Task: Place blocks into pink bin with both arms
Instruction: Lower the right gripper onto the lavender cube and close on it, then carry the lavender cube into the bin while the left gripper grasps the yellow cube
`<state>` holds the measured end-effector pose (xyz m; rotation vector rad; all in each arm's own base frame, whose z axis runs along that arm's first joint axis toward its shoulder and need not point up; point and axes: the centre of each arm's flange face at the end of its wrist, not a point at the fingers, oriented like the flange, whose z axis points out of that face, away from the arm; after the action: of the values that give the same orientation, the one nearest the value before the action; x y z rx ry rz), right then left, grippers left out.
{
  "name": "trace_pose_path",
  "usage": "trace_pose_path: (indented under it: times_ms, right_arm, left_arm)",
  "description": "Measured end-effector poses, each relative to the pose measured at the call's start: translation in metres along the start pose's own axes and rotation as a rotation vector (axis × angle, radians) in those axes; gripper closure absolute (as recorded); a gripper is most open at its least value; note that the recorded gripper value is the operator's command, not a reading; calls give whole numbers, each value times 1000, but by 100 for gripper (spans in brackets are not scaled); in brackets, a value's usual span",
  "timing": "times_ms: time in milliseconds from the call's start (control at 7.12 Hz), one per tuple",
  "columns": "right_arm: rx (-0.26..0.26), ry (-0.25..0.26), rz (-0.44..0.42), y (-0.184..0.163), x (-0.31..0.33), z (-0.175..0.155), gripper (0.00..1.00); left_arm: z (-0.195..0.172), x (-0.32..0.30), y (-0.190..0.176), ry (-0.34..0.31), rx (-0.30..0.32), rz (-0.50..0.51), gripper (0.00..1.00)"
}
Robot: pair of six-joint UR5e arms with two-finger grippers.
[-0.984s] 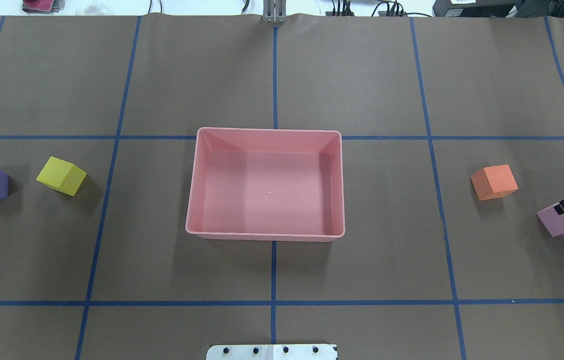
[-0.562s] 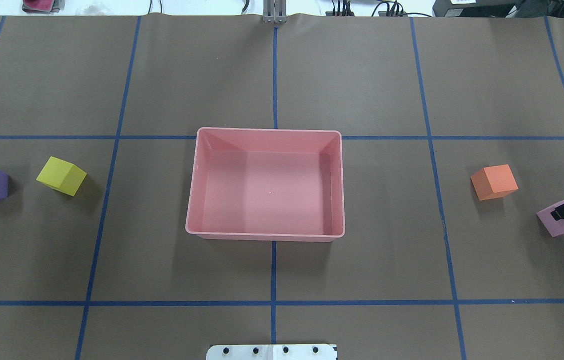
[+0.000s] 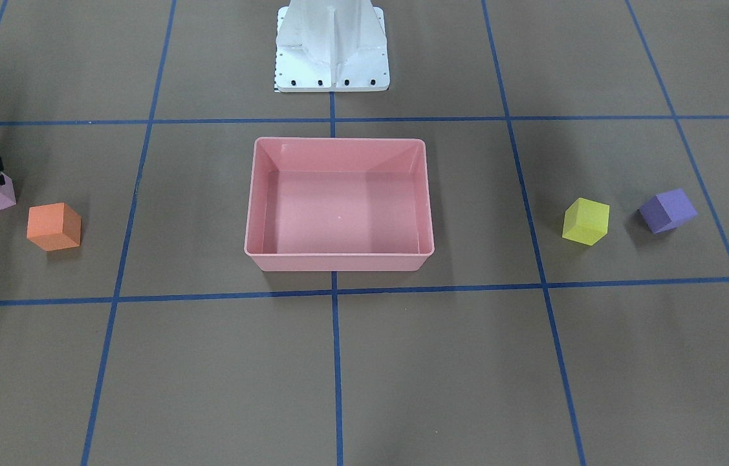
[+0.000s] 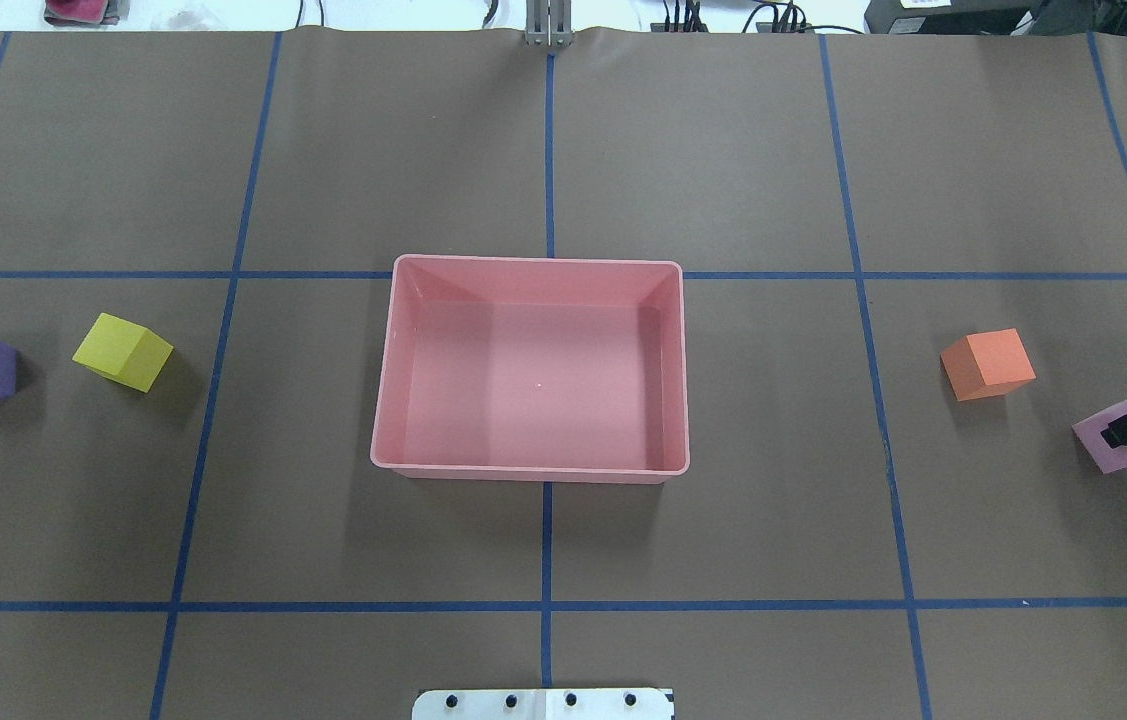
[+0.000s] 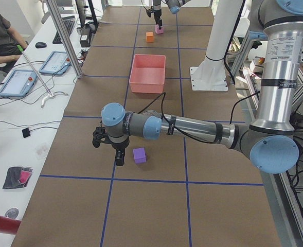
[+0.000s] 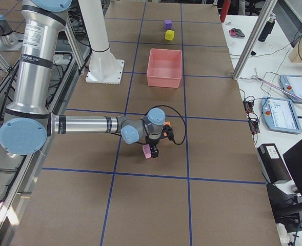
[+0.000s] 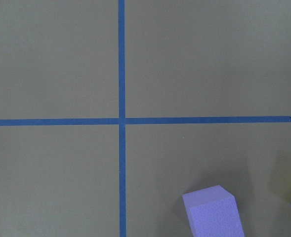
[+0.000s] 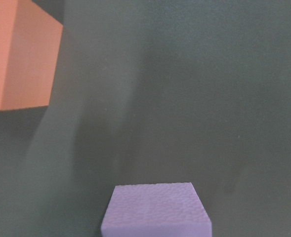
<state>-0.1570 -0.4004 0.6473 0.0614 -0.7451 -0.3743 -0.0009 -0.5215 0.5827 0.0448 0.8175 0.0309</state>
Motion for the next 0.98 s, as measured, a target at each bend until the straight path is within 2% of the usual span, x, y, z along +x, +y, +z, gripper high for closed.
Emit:
trace_pose_path:
  times_ms: [141, 422, 562, 843, 984]
  right_arm:
    - [-1, -1, 1, 1, 0, 0, 100]
    - [10, -10, 7, -3, -6, -6, 100]
    - [33, -20, 34, -10, -18, -18, 100]
    - [114, -57, 135, -49, -58, -57, 100]
    - [145, -74, 177, -87, -85, -82, 100]
  left_arm:
    - [11, 17, -2, 5, -6, 31, 0]
    - [31, 60, -7, 30, 30, 68, 2]
    - [45, 87, -7, 52, 41, 69, 2]
    - [76, 149, -5, 83, 31, 113, 2]
    - [90, 175, -2, 86, 19, 155, 1]
